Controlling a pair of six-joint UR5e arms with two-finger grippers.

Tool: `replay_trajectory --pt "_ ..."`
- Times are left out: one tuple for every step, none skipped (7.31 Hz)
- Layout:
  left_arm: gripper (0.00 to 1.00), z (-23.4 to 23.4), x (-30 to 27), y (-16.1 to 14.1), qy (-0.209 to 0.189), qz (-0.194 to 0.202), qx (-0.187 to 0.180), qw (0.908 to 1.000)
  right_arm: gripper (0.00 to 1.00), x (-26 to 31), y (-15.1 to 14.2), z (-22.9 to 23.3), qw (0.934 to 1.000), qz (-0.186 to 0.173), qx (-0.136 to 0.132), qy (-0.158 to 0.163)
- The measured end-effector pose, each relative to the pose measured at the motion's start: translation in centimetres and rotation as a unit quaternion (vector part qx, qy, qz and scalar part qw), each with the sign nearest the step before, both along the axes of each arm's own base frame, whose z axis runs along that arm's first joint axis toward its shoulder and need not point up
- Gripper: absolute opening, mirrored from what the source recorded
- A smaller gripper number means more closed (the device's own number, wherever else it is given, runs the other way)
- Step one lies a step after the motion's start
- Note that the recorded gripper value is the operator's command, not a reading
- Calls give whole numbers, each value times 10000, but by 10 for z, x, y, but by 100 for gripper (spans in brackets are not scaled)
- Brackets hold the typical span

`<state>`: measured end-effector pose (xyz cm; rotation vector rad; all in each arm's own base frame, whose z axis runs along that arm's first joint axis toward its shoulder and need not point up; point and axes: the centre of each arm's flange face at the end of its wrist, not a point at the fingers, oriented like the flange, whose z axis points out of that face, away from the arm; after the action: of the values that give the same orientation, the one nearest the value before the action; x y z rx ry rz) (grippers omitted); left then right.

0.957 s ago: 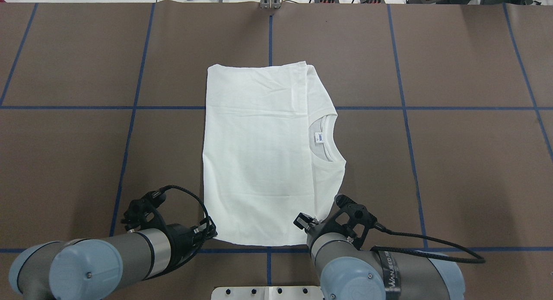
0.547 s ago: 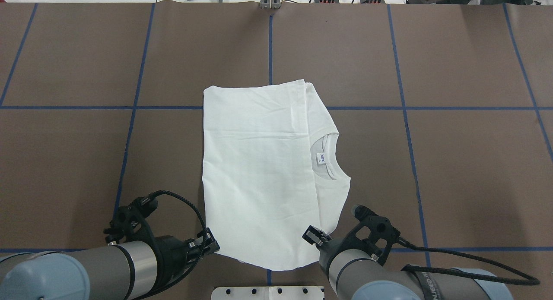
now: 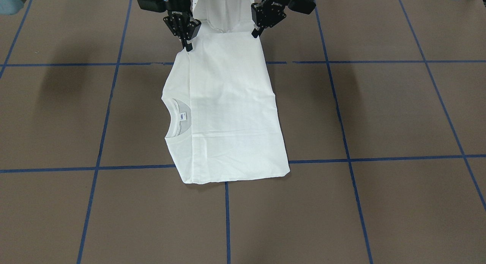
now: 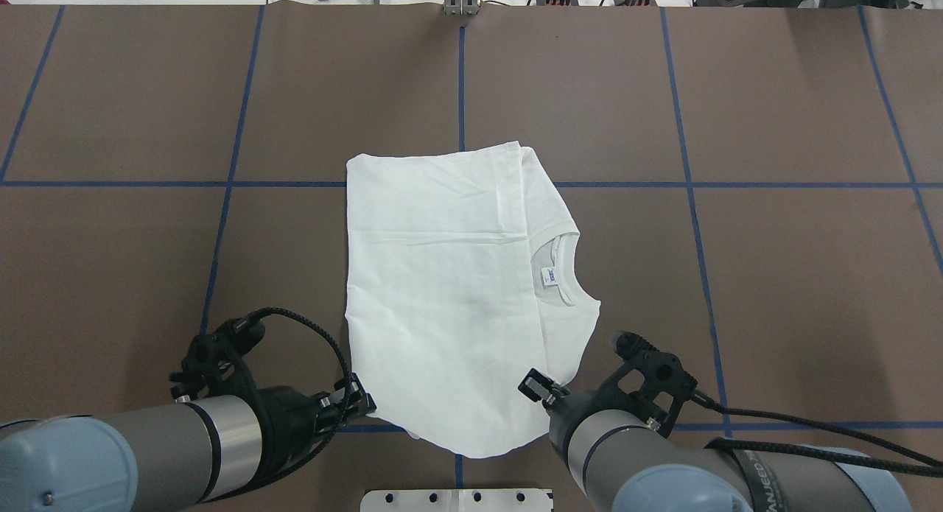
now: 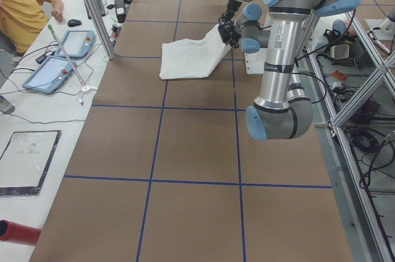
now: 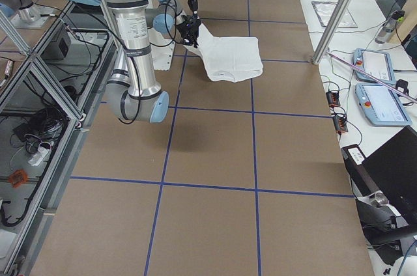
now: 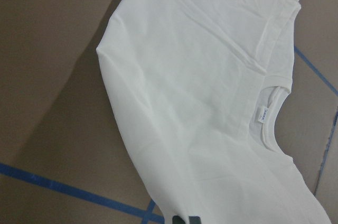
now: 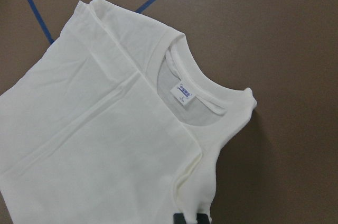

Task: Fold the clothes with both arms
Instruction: 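Lift the near edge with both grippers and fold it toward the collar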

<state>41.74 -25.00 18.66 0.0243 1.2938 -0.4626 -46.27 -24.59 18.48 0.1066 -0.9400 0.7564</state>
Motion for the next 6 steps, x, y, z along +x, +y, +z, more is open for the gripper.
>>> replay_trajectory --pt "0 3 3 -25 -137 28 204 9997 0 -1 -24 0 9999 4 9 105" --pt "0 9 9 -55 -342 -10 448 9984 0 -4 -49 1 9997 12 37 236" --pt "0 15 11 -83 -480 -144 588 9970 0 -9 -75 6 9994 0 40 330" --pt "0 20 13 -109 -544 -295 660 9959 0 -15 -104 15 9993 -50 45 370" --pt "0 28 22 -128 -598 -396 679 9951 0 -19 -133 27 9992 -106 50 382" --pt "0 34 32 -146 -651 -487 672 9944 0 -22 -160 36 9991 -160 46 388"
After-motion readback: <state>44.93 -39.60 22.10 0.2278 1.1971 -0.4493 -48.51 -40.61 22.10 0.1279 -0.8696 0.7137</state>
